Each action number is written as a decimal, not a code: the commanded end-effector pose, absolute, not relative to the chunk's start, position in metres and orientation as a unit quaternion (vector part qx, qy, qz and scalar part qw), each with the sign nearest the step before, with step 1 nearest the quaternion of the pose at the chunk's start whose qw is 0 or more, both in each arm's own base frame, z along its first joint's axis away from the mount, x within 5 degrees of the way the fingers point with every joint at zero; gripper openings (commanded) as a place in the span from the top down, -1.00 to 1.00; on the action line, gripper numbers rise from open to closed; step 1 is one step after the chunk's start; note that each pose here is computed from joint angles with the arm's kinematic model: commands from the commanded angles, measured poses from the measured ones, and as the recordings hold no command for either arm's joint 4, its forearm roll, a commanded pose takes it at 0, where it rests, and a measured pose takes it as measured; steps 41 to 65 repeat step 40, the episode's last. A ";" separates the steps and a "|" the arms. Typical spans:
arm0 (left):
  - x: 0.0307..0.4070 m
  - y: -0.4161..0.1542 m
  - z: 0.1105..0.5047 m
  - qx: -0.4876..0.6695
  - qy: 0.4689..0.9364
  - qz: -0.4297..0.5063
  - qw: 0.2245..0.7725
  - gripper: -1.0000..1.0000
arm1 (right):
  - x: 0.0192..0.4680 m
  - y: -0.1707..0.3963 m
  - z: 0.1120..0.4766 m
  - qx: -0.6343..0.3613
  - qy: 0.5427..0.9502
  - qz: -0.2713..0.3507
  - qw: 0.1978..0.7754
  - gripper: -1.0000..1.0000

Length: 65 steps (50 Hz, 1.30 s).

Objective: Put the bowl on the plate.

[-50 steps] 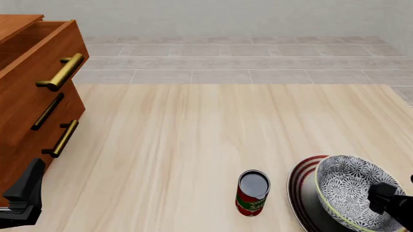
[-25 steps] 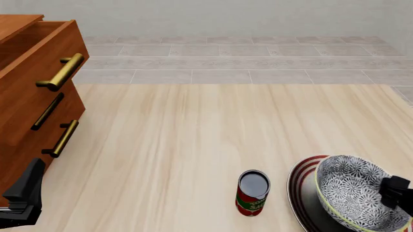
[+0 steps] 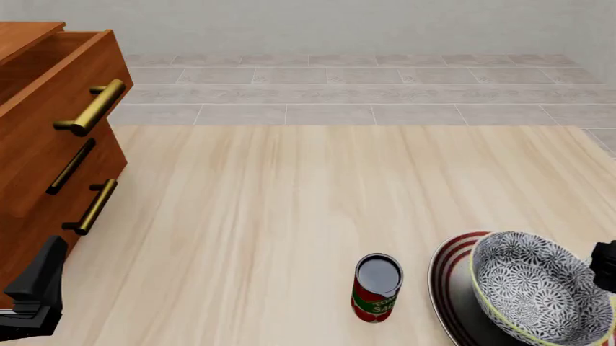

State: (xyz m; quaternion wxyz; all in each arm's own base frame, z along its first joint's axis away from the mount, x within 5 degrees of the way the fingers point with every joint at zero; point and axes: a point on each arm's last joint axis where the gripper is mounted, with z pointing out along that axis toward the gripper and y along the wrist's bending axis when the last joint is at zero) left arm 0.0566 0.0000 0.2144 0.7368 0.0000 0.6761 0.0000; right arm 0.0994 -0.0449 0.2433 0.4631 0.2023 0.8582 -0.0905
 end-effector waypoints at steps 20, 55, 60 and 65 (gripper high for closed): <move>0.057 0.000 0.214 0.000 0.676 0.000 0.737 -1.00 | 0.092 -0.038 0.293 0.167 0.844 -0.097 0.501 -1.00; 0.057 0.000 0.214 0.000 0.676 0.000 0.737 -1.00 | 0.090 -0.035 0.322 0.149 0.832 -0.103 0.525 -1.00; 0.057 0.000 0.214 0.000 0.676 0.000 0.737 -1.00 | 0.090 -0.035 0.322 0.149 0.832 -0.103 0.525 -1.00; 0.057 0.000 0.214 0.000 0.676 0.000 0.737 -1.00 | 0.090 -0.035 0.322 0.149 0.832 -0.103 0.525 -1.00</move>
